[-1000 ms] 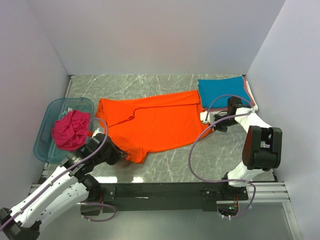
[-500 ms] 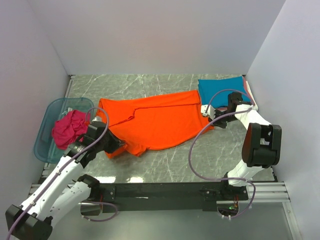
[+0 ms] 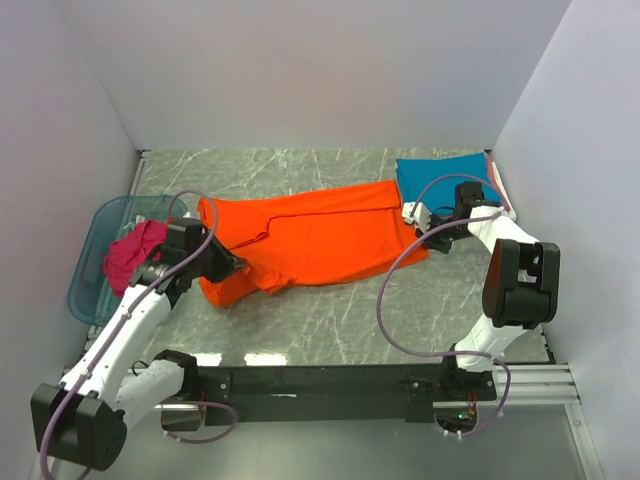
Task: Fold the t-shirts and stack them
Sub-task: Fold the tshirt
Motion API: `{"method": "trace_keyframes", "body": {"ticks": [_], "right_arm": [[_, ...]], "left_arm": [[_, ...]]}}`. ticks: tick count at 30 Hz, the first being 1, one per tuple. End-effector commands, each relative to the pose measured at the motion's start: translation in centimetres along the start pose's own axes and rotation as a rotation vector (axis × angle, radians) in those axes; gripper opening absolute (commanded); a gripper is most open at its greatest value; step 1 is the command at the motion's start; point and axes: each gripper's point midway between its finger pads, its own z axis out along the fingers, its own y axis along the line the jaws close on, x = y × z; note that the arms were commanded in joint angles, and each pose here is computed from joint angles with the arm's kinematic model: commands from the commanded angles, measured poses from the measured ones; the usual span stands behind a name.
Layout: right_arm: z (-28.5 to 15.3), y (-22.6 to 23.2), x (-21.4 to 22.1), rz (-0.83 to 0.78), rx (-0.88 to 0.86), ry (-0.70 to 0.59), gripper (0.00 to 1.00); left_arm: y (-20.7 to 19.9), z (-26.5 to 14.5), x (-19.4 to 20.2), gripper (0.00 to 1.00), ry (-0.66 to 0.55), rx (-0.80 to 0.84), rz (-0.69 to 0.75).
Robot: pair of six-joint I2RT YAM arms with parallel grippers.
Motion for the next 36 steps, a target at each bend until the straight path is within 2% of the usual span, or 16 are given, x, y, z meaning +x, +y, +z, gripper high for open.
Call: {"method": "trace_keyframes", "body": {"ticks": [1, 11, 18, 36], "right_arm": [[-0.3, -1.9, -1.2, -0.004, 0.053, -0.029, 0.00], [0.3, -2.5, -0.8, 0.033, 0.064, -0.020, 0.00], [0.6, -2.6, -0.4, 0.058, 0.073, -0.013, 0.00], [1.5, -3.2, 0.4, 0.128, 0.092, 0.003, 0.00]], "left_arm": [[-3.3, -0.4, -1.9, 0.00, -0.026, 0.115, 0.084], [-5.1, 1.0, -4.6, 0.00, -0.045, 0.150, 0.152], [-5.6, 3.0, -5.0, 0.00, 0.009, 0.156, 0.208], [-5.8, 6.1, -8.7, 0.00, 0.003, 0.133, 0.187]]}}
